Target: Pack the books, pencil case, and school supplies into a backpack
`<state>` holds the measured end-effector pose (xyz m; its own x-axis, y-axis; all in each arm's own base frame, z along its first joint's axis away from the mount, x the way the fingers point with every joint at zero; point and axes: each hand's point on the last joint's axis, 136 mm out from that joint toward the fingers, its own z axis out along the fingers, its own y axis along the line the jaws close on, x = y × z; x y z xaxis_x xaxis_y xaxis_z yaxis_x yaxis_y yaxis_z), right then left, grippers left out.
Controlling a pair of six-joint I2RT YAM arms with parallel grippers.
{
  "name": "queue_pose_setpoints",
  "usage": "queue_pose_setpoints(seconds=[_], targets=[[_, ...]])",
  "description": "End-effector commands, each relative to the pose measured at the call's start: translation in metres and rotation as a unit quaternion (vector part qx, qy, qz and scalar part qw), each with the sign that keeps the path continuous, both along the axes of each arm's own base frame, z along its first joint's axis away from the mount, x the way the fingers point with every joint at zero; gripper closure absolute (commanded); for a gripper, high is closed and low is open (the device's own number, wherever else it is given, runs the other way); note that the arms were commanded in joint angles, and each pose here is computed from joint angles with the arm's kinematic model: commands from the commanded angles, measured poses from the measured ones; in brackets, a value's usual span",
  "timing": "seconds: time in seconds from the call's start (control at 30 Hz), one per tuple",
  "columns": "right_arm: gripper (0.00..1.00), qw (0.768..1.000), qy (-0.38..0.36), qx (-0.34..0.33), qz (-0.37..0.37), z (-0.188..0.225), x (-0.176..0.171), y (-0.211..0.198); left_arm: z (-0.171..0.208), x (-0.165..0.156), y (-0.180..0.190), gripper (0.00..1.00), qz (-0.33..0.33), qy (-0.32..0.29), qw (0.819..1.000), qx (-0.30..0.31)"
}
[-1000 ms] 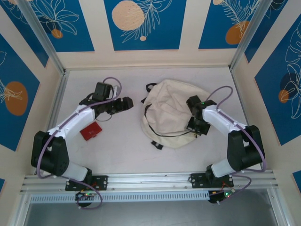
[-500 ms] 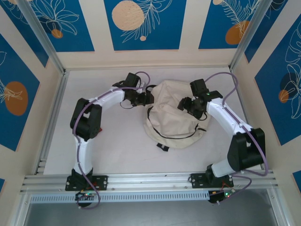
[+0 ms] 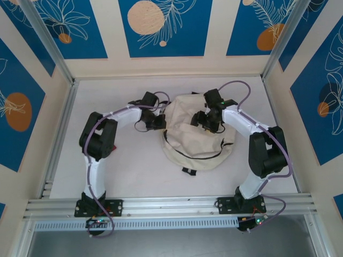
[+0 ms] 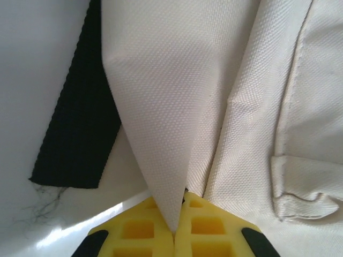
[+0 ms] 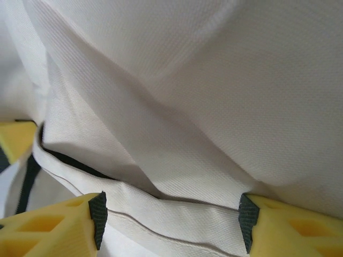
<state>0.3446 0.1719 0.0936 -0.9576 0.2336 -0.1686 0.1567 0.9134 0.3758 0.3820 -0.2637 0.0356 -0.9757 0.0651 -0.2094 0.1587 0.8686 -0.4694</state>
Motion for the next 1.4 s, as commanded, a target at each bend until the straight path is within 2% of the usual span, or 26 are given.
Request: queue_pose_setpoints(seconds=[0.0, 0.07, 0.1, 0.13, 0.23, 0.33, 0.4, 0.5, 0.63, 0.77, 0.97, 1.2, 1.37], targets=[[0.32, 0.995, 0.049, 0.064, 0.062, -0.014, -0.033, 0.055, 0.002, -0.027, 0.054, 1.00, 0.045, 0.017, 0.998, 0.048], [0.33, 0.992, 0.046, 0.083, 0.080, -0.006, -0.042, 0.075, 0.007, -0.038, 0.075, 1.00, 0.057, 0.011, 0.997, 0.060], [0.33, 0.992, 0.040, 0.090, 0.084, 0.000, -0.043, 0.081, 0.011, -0.041, 0.080, 0.96, 0.058, 0.006, 0.996, 0.064], [0.33, 0.991, 0.031, 0.097, 0.085, 0.009, -0.042, 0.084, 0.018, -0.043, 0.084, 0.88, 0.056, -0.002, 0.996, 0.070], [0.32, 0.992, -0.010, 0.107, 0.068, 0.040, -0.034, 0.076, 0.045, -0.040, 0.092, 0.55, 0.059, -0.033, 0.994, 0.083], [0.30, 0.990, -0.053, 0.123, 0.032, 0.068, -0.024, 0.049, 0.082, -0.031, 0.092, 0.44, 0.071, -0.078, 0.991, 0.084], [0.28, 0.988, -0.072, 0.135, 0.006, 0.076, -0.019, 0.026, 0.105, -0.028, 0.087, 0.41, 0.076, -0.110, 0.987, 0.089], [0.28, 0.986, -0.069, 0.149, -0.031, 0.072, -0.013, -0.007, 0.133, -0.026, 0.066, 0.41, 0.070, -0.154, 0.981, 0.091], [0.29, 0.979, -0.060, 0.183, -0.060, 0.057, -0.010, -0.033, 0.148, -0.032, 0.010, 0.43, 0.036, -0.182, 0.980, 0.067], [0.31, 0.972, -0.051, 0.217, -0.068, 0.049, -0.010, -0.044, 0.141, -0.042, -0.055, 0.45, -0.018, -0.179, 0.982, 0.054], [0.33, 0.969, -0.029, 0.232, -0.083, 0.034, -0.016, -0.052, 0.118, -0.056, -0.128, 0.45, -0.087, -0.157, 0.983, 0.033], [0.34, 0.965, -0.021, 0.242, -0.097, 0.026, -0.020, -0.058, 0.093, -0.057, -0.163, 0.45, -0.113, -0.135, 0.984, 0.035], [0.34, 0.964, -0.018, 0.245, -0.099, 0.023, -0.022, -0.059, 0.071, -0.056, -0.163, 0.61, -0.116, -0.115, 0.985, 0.059]])
